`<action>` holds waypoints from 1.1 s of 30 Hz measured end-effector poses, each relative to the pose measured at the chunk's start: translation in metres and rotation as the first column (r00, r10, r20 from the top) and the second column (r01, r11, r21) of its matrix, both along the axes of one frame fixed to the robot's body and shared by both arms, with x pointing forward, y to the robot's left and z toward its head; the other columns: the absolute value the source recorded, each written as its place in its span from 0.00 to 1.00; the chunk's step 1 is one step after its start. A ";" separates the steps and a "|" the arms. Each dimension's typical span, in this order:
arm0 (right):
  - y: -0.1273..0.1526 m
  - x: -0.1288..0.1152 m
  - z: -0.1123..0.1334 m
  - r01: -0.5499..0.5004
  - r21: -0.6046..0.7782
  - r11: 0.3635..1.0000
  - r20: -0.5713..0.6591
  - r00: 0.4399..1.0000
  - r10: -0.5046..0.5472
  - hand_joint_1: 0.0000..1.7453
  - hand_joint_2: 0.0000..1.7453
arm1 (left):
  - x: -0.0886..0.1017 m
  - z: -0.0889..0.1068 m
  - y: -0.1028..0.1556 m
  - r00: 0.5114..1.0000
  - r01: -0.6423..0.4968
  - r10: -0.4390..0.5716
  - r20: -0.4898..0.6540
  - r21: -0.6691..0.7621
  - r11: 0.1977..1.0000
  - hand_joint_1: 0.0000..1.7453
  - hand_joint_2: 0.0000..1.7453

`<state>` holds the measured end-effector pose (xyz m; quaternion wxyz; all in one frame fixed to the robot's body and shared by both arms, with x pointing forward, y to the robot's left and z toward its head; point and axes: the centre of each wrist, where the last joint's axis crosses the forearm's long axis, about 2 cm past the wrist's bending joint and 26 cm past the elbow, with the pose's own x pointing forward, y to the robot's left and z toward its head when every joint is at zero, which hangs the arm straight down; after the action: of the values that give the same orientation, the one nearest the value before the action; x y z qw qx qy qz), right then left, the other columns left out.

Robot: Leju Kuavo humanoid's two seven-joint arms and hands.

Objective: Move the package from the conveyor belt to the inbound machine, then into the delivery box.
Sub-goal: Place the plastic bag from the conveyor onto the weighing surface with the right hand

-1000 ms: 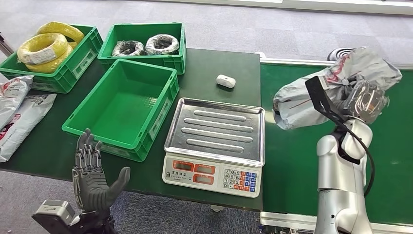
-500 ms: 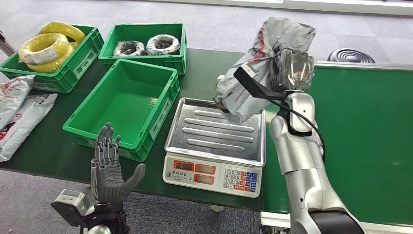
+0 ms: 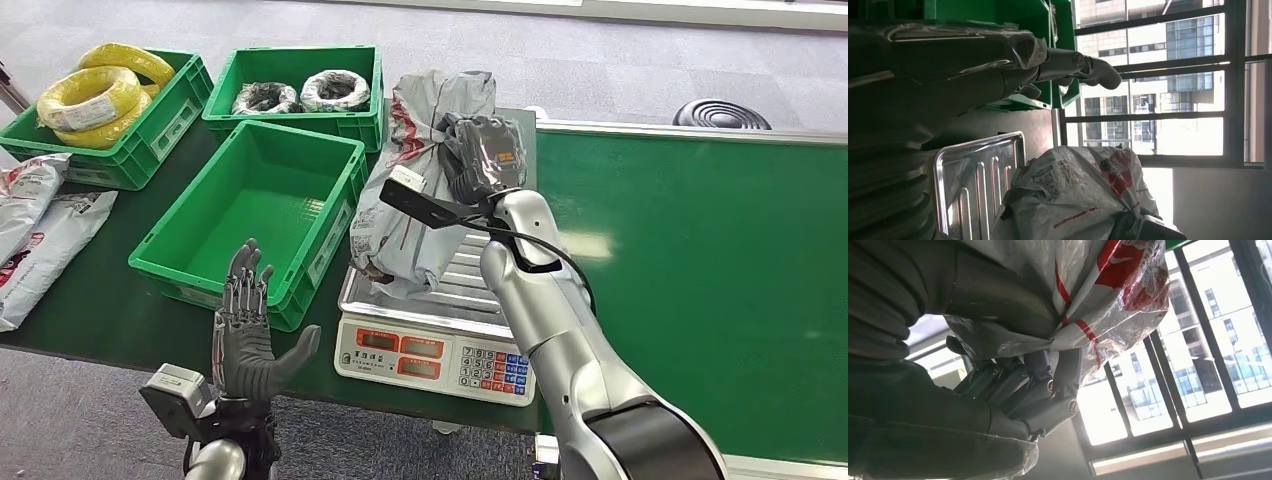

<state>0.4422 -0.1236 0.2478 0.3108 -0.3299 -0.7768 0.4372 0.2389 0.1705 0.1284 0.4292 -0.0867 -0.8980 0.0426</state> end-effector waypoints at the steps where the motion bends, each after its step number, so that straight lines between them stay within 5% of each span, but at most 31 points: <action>1: 0.002 -0.003 -0.006 -0.017 0.015 1.000 -0.022 1.000 0.017 0.89 1.00 | 0.000 -0.001 0.000 1.000 0.001 -0.001 -0.002 0.002 1.000 0.00 1.00; 4: 0.007 -0.013 -0.028 -0.075 0.075 0.994 -0.112 0.990 0.083 0.15 1.00 | 0.000 -0.001 -0.001 1.000 0.005 -0.005 -0.002 0.009 1.000 0.00 1.00; 5: 0.009 -0.017 -0.035 -0.090 0.095 0.991 -0.146 0.984 0.103 0.00 1.00 | 0.000 -0.001 -0.001 1.000 0.007 -0.007 -0.002 0.013 1.000 0.00 1.00; 11: 0.015 -0.039 -0.074 -0.106 0.140 0.984 -0.262 0.955 0.140 0.00 1.00 | 0.000 0.001 -0.005 1.000 0.019 -0.019 -0.015 0.021 1.000 0.00 1.00; 22: 0.018 -0.053 -0.092 -0.020 0.152 0.988 -0.258 0.964 0.060 0.00 1.00 | 0.001 0.005 -0.009 0.999 0.010 -0.010 -0.037 0.020 1.000 0.00 1.00; 28: 0.015 -0.063 -0.085 0.155 0.150 0.976 -0.132 0.982 -0.136 0.00 1.00 | 0.001 0.006 -0.005 0.998 -0.038 0.040 -0.050 0.028 0.999 0.00 1.00; 33: -0.004 -0.081 -0.063 0.201 0.309 0.930 0.111 0.963 -0.245 0.00 1.00 | 0.004 0.012 0.007 0.982 -0.187 0.187 -0.004 0.027 0.982 0.00 1.00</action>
<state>0.3611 -0.1273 0.1850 0.3460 -0.3973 -0.8116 0.2526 0.2425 0.1780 0.1405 0.4274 0.0038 -0.9012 0.0712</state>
